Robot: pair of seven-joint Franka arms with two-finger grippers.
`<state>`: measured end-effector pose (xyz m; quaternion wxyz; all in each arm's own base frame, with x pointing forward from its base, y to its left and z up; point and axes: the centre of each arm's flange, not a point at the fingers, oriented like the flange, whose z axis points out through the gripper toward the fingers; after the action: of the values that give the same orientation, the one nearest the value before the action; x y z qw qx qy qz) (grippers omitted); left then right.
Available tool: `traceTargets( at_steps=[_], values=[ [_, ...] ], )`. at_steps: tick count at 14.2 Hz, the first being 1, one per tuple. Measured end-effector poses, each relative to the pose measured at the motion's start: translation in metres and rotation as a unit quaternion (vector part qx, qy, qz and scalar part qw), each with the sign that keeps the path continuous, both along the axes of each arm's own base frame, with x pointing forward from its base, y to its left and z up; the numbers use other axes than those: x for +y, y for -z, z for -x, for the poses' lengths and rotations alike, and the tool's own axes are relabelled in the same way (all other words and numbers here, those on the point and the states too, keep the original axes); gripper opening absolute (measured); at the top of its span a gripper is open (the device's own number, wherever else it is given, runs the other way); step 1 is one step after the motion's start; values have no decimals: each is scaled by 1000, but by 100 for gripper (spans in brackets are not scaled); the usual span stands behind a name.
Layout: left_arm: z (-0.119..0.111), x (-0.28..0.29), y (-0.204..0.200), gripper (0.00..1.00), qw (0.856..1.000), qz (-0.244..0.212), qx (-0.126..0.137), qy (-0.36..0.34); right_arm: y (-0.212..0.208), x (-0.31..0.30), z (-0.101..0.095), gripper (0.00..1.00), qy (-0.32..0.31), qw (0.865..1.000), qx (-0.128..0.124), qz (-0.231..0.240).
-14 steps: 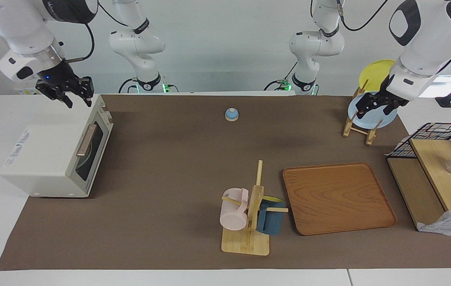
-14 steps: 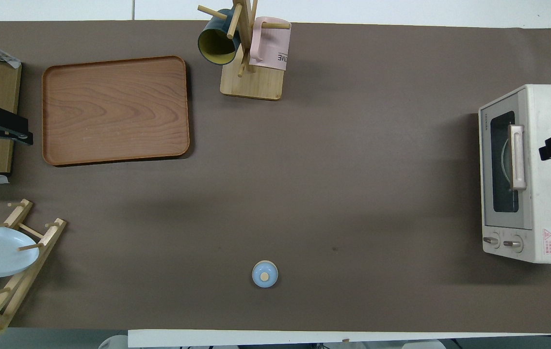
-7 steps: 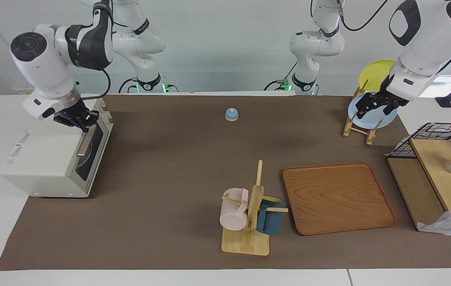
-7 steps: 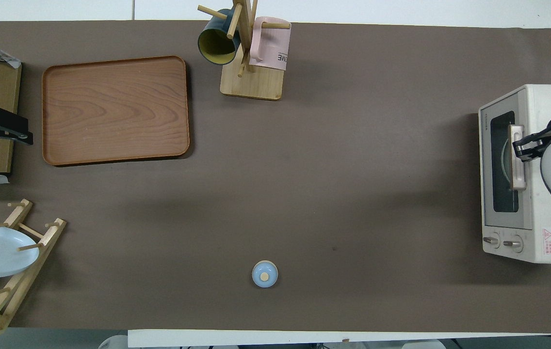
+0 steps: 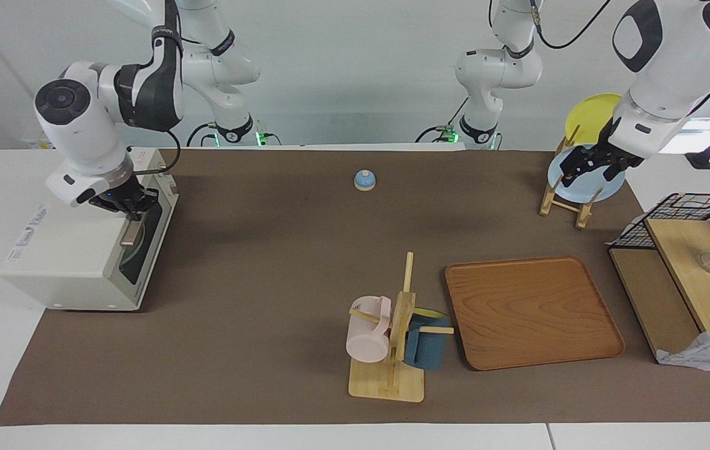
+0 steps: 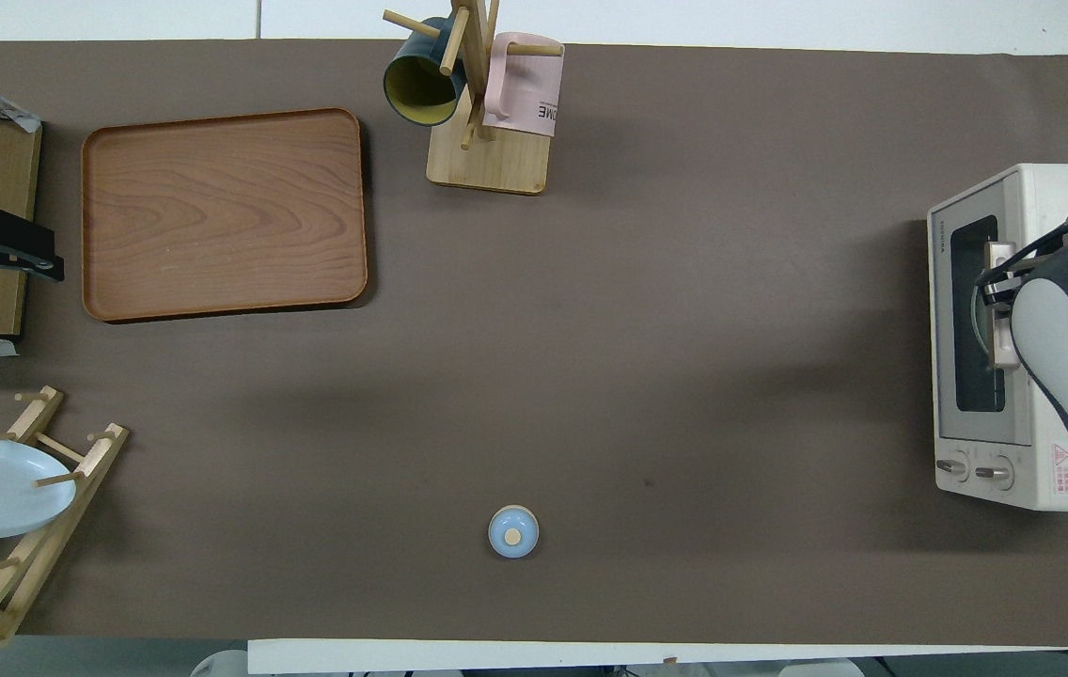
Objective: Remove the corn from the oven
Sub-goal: 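Grasp the oven door handle with the right gripper and pull it open, then reach the right gripper into the oven and grasp the green plate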
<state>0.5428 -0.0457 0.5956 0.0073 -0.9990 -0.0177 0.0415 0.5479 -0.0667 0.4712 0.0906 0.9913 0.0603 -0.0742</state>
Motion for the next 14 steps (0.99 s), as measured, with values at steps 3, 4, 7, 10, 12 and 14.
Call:
traceTargets(
  at_steps=[3,4,7,10,12,14],
  values=[
    [0,0,0,100,1000,0,0,0,-1,1,0,1,-2,1000,-2,2],
    [0,0,0,100,1000,0,0,0,0,4,0,1,-2,1000,-3,3],
    [0,0,0,100,1000,0,0,0,12,48,-7,1,12,1000,-18,10],
    [0,0,0,100,1000,0,0,0,45,93,-18,1,13,999,-29,10],
    [0,0,0,100,1000,0,0,0,67,107,-23,1,18,999,-32,-8],
    [0,0,0,100,1000,0,0,0,97,112,-31,1,35,998,-33,-38]
  ],
)
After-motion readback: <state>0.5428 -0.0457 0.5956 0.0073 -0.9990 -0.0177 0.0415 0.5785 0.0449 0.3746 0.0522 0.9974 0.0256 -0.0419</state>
